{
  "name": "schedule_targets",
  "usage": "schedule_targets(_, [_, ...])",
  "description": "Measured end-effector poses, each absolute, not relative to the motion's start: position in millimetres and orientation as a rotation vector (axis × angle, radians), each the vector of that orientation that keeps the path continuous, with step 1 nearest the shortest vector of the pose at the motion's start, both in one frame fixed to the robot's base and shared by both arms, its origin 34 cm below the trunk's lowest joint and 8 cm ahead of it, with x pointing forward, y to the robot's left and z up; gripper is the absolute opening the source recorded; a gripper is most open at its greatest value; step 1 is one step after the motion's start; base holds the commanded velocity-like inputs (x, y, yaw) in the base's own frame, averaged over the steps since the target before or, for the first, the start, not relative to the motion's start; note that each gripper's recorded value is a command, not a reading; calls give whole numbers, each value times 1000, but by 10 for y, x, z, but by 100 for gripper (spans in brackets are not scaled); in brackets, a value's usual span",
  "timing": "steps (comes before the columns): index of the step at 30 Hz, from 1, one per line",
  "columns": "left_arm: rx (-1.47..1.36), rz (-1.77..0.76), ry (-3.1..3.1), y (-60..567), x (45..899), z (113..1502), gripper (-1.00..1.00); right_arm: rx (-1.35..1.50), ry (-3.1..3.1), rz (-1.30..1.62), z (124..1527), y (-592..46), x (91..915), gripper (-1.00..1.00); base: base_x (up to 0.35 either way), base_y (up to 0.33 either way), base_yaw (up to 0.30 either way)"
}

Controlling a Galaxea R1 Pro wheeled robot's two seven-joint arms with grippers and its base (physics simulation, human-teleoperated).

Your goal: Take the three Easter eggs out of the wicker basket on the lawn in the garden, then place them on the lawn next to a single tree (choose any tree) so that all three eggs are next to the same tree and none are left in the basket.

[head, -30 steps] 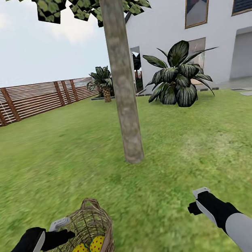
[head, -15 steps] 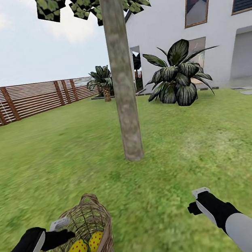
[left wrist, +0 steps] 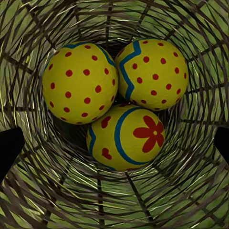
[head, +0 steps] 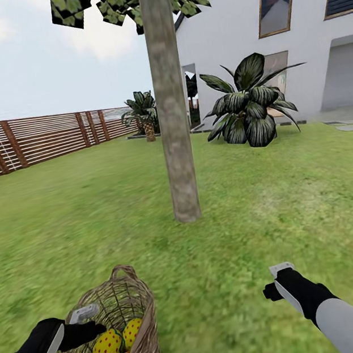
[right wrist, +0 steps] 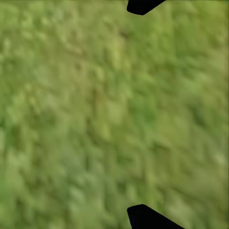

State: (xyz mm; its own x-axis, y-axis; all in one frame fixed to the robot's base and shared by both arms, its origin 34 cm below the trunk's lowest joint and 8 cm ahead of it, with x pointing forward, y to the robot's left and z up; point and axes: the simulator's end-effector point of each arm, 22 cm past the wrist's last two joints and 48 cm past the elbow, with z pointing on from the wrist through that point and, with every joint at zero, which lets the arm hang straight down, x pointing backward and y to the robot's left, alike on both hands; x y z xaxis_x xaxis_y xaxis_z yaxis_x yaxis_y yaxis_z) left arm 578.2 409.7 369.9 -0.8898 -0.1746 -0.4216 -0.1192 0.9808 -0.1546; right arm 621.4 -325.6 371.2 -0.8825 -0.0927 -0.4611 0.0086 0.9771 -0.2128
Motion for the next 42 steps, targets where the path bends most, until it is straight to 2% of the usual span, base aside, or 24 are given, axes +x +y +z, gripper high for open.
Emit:
schedule_targets(12, [-204, -183, 2686, 4027, 5767, 3561, 100, -62, 2650, -287, 3575, -3256, 6177, 100, 0, 0, 0])
schedule_targets(22, [-200, -197, 2685, 3955, 5776, 3552, 100, -64, 2650, -288, 3575, -3248, 6177, 100, 200, 0, 0])
schedule_targets(42, [-195, -207, 2713, 3867, 5742, 3404, 100, -69, 2674, -290, 3436, -3248, 6138, 100, 4, 0, 0])
